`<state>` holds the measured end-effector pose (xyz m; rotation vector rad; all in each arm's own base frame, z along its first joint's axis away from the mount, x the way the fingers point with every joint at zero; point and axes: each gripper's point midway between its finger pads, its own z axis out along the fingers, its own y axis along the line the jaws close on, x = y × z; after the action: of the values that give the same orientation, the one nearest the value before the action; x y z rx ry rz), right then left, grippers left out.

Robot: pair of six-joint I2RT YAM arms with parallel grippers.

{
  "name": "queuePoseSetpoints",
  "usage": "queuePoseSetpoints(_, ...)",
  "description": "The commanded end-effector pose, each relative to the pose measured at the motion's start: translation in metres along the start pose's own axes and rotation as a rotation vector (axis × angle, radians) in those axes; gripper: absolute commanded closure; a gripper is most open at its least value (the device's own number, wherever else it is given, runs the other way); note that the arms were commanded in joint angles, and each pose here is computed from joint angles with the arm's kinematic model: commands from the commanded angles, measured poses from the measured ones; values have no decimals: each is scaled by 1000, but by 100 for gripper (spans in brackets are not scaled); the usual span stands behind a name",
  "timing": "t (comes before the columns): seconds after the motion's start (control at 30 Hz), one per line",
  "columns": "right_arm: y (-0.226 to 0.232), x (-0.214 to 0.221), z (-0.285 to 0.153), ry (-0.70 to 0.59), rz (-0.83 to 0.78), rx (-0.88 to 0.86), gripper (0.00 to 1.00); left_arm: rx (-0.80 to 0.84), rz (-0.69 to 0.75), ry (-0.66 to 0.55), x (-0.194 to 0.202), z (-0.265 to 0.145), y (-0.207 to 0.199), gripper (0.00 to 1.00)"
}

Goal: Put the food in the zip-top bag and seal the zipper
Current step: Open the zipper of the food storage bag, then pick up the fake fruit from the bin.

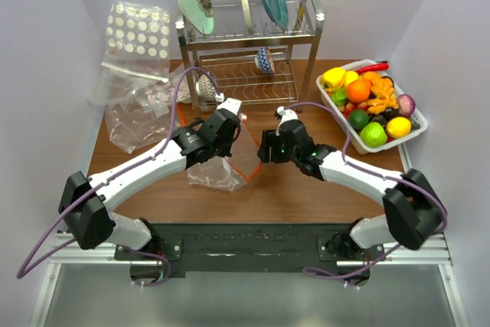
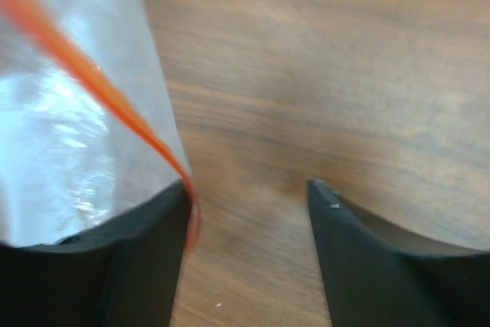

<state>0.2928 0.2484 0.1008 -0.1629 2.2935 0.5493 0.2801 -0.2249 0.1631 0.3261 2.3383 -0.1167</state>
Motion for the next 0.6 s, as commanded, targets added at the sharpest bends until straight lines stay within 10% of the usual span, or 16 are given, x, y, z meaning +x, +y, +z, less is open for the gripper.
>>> queuePoseSetpoints(0.0, 18, -36, -30, -117, -35, -74, 20, -41, -30, -86, -15, -5, 12, 100)
queuePoseSetpoints(0.13, 14, -54, -49, -180, -31, -40, 1, -41, -38, -105, -16, -5, 14, 100)
queuePoseSetpoints(0.57, -43, -106, -131, -401, -44, 286, 1, -60, 116, 8, -9, 8, 10, 100)
